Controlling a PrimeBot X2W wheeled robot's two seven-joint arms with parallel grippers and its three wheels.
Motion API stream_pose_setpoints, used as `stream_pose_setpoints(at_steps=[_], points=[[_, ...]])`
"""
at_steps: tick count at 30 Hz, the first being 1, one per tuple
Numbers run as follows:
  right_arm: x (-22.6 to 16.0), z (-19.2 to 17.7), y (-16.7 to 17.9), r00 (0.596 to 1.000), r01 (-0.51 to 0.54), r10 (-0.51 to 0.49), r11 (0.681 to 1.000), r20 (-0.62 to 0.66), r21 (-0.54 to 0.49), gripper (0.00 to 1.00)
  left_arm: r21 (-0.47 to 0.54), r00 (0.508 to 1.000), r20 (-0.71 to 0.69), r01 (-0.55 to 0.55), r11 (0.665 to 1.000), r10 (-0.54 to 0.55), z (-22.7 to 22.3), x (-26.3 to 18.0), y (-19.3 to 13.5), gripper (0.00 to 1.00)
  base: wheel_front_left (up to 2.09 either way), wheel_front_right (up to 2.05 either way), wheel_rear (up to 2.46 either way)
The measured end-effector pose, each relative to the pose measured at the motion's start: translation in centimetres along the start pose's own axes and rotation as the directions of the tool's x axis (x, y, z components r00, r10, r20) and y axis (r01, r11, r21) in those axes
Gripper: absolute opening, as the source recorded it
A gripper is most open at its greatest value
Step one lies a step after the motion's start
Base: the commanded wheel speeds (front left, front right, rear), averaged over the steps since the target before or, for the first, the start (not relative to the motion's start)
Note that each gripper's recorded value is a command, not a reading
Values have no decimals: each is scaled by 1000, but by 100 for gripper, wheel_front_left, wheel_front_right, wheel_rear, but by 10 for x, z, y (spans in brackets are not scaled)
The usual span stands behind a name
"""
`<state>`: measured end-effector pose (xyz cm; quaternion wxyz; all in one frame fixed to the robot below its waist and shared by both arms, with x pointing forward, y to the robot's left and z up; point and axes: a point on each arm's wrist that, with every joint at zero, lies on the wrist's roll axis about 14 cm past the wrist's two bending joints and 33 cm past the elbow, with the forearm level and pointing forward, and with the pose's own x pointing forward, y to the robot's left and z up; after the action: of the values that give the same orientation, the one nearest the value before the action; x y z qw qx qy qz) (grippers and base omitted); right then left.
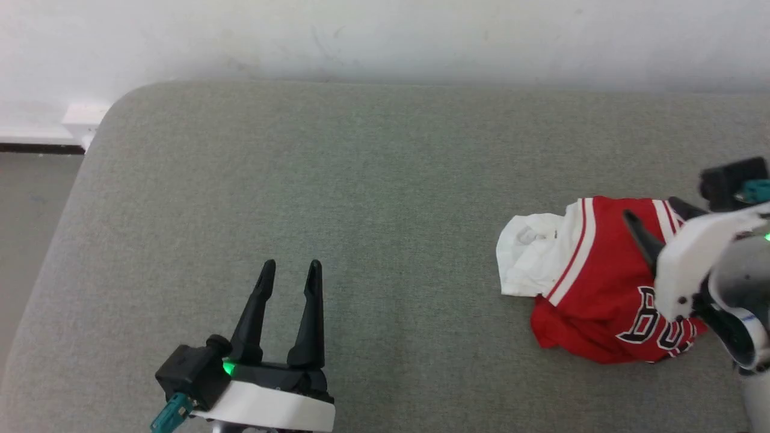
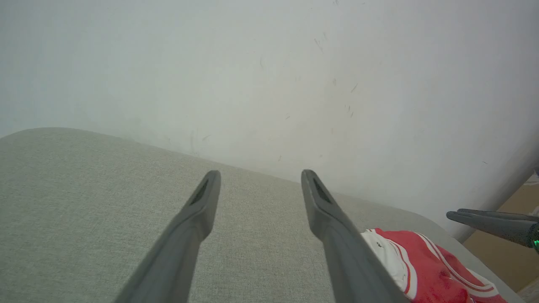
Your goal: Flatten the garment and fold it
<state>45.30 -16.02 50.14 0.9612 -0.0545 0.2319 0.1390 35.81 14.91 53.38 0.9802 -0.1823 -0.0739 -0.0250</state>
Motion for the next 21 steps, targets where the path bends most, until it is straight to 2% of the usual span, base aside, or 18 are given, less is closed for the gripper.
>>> stream_pose_setpoints(at_steps=[5, 12, 18, 19, 20, 21], points=[[34, -24, 32, 983, -97, 88, 994, -163, -52, 100, 10, 999, -10, -38, 999, 38, -2, -5, 11, 100, 0, 0, 0], [65, -62, 75, 915, -244, 172, 956, -364, -162, 100, 18, 996, -4, -87, 996, 87, 1, -9, 25, 100, 0, 0, 0], [81, -94, 81, 847, -286, 154, 939, -509, -190, 100, 10, 993, -15, -119, 993, 119, -1, -12, 33, 100, 0, 0, 0], [84, -93, 83, 844, -290, 155, 937, -513, -194, 68, 11, 993, -13, -121, 993, 121, -1, -11, 34, 100, 0, 0, 0], [88, -92, 83, 845, -291, 156, 937, -512, -195, 0, 12, 992, -13, -124, 992, 124, -1, -10, 35, 100, 0, 0, 0], [90, -92, 85, 844, -297, 158, 934, -513, -201, 0, 12, 992, -13, -129, 992, 129, -1, -9, 36, 100, 0, 0, 0]])
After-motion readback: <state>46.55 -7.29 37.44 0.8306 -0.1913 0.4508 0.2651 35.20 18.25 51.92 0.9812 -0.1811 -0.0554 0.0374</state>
